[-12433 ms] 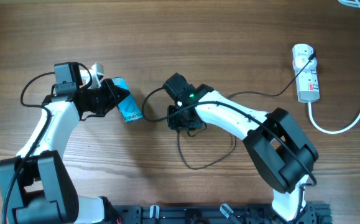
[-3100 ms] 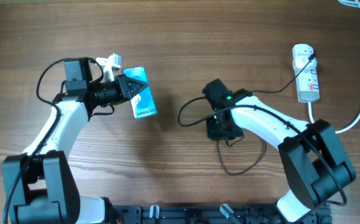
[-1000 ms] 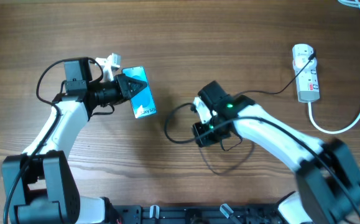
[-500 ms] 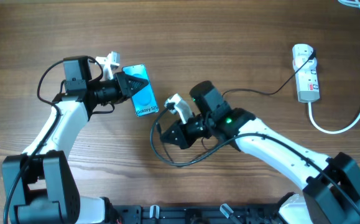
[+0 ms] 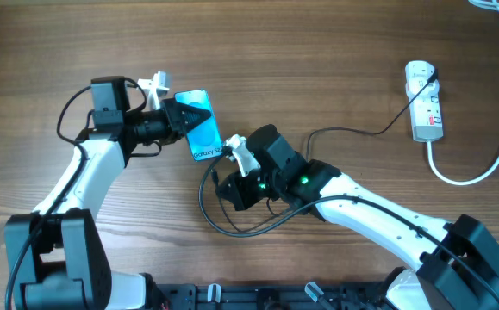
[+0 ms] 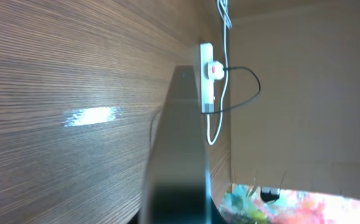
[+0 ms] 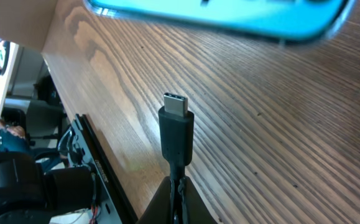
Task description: Plug charger to phone and switch on socket
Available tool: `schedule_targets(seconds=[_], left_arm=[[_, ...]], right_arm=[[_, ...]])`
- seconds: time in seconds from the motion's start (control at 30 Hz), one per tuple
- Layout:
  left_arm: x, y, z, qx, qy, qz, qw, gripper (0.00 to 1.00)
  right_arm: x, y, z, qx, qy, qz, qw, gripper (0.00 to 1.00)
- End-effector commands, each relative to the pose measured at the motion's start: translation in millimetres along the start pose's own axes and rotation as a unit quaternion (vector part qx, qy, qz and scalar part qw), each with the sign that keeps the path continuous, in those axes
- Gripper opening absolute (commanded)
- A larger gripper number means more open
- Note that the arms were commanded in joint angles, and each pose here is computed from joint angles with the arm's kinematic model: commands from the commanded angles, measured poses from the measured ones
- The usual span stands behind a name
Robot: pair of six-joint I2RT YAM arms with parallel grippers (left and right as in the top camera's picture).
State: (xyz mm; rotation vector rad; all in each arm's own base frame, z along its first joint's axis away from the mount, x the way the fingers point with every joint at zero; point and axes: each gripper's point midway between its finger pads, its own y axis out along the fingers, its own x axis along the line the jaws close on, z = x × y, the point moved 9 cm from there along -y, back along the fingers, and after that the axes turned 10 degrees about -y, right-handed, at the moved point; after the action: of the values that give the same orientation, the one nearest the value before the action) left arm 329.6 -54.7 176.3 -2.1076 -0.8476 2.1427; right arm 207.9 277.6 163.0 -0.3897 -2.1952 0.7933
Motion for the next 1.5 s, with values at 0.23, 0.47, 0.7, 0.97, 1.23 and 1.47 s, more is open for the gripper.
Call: schedule_targets(seconds=[0.23,0.47,0.7,0.97,1.23,1.47], left_arm=[[-8.0,3.5,8.9,0.039,0.079,0.044,0.995,0.04],[-8.0,3.5,8.9,0.039,0.079,0.044,0.995,0.04],[-8.0,3.5,8.8,0.039,0.071,0.044,0.996,0.04],[-8.7,3.5,8.5,0.04,0.044,0.045,0.997,0.04],[-9.7,3.3,9.2,0.044,0.045,0.051,0.997,0.04],[-10.0,3.3,9.3,0.045,0.046,0.052,0.997,0.04]], right_arm=[[-3.9,3.3,1.8,-0.002,0.004,0.013,1.0,0.04],[-2.0,3.1,-5.1,-0.022,-0.004,0.008,1.0,0.04],[-2.7,3.1,-5.0,-0.023,-0.004,0.012,1.0,0.04],[-3.9,3.1,-5.4,-0.025,0.0,0.019,1.0,0.04],[-4.8,3.0,-5.5,-0.027,0.006,0.024,0.999,0.04],[-0.3,3.2,-4.2,-0.018,0.003,-0.003,1.0,0.04]])
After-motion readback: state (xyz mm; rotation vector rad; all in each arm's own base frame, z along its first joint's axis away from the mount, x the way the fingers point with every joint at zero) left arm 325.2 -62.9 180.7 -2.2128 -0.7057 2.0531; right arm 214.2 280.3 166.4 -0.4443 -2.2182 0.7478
